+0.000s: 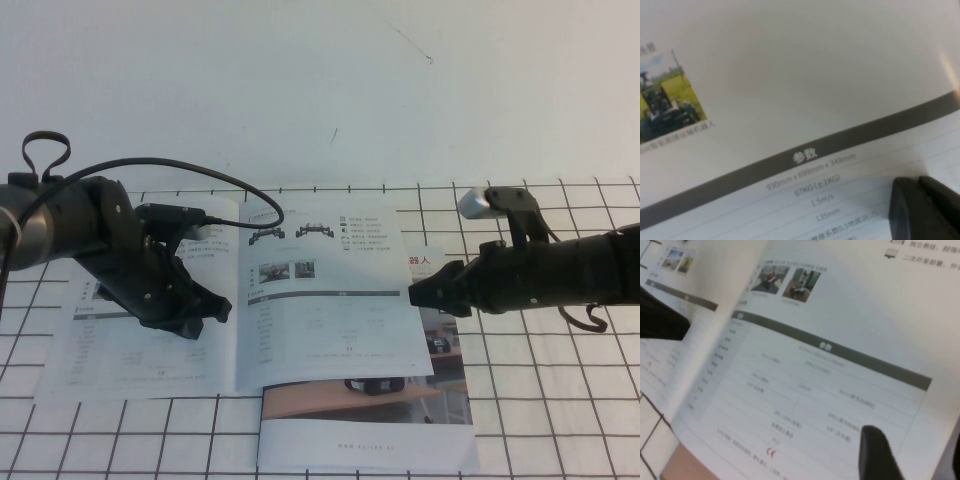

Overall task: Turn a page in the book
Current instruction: Open the closed book

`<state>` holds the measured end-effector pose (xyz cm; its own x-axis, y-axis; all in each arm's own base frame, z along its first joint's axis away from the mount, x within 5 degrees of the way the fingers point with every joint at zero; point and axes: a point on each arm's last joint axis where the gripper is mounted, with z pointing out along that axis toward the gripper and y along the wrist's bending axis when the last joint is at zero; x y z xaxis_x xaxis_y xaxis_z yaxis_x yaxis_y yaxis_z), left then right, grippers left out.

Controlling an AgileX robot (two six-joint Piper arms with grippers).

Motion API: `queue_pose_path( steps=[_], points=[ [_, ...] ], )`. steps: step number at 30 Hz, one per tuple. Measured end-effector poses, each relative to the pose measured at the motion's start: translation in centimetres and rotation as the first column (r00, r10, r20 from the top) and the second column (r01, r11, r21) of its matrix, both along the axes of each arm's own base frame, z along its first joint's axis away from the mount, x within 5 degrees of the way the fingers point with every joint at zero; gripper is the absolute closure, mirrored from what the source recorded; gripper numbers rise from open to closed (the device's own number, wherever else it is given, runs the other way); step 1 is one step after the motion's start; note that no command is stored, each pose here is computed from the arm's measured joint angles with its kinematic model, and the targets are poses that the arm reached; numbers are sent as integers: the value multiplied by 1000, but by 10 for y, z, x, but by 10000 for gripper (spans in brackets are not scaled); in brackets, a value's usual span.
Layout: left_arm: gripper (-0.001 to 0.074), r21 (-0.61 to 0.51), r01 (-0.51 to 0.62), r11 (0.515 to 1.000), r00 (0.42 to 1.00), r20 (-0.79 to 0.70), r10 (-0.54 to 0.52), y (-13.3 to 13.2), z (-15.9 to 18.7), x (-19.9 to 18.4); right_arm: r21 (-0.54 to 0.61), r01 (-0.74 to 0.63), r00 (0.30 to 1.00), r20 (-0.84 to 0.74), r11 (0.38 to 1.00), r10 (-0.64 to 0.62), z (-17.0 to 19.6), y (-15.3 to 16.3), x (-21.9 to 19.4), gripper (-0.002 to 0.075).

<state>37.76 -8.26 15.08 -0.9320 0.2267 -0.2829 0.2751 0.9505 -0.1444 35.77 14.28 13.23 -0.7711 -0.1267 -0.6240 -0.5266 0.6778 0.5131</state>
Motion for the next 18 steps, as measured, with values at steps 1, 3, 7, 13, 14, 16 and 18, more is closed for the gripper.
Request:
queue_pose_path(
  steps=[1, 3, 7, 13, 14, 16, 18],
  points=[
    [737, 0, 0, 1000, 1000, 0, 0, 0, 0, 0, 3, 1, 1000, 0, 1000, -1, -1, 0, 2, 401],
    [737, -1, -1, 1000, 1000, 0, 1, 0, 0, 0, 4, 1, 1000, 0, 1000, -1, -5, 1, 6, 400],
    [737, -2, -1, 1000, 1000, 0, 1, 0, 0, 0, 3, 4, 1000, -16, 1000, -4, -14, 2, 10, 399],
    [737, -3, -2, 1000, 1000, -1, 2, 0, 0, 0, 7, -2, 999, -42, 1000, 2, -24, 3, 11, 399],
    [737, -3, -2, 1000, 1000, -1, 2, 0, 0, 0, 9, -6, 999, -48, 1000, 6, -26, 4, 11, 399],
    [737, -3, -2, 1000, 1000, -1, 2, 0, 0, 0, 16, -10, 998, -56, 1000, 11, -29, 5, 11, 399],
    [738, -3, -2, 1000, 1000, -1, 2, 0, 0, 0, 21, -6, 998, -57, 1000, 7, -28, 5, 11, 399]
  ],
)
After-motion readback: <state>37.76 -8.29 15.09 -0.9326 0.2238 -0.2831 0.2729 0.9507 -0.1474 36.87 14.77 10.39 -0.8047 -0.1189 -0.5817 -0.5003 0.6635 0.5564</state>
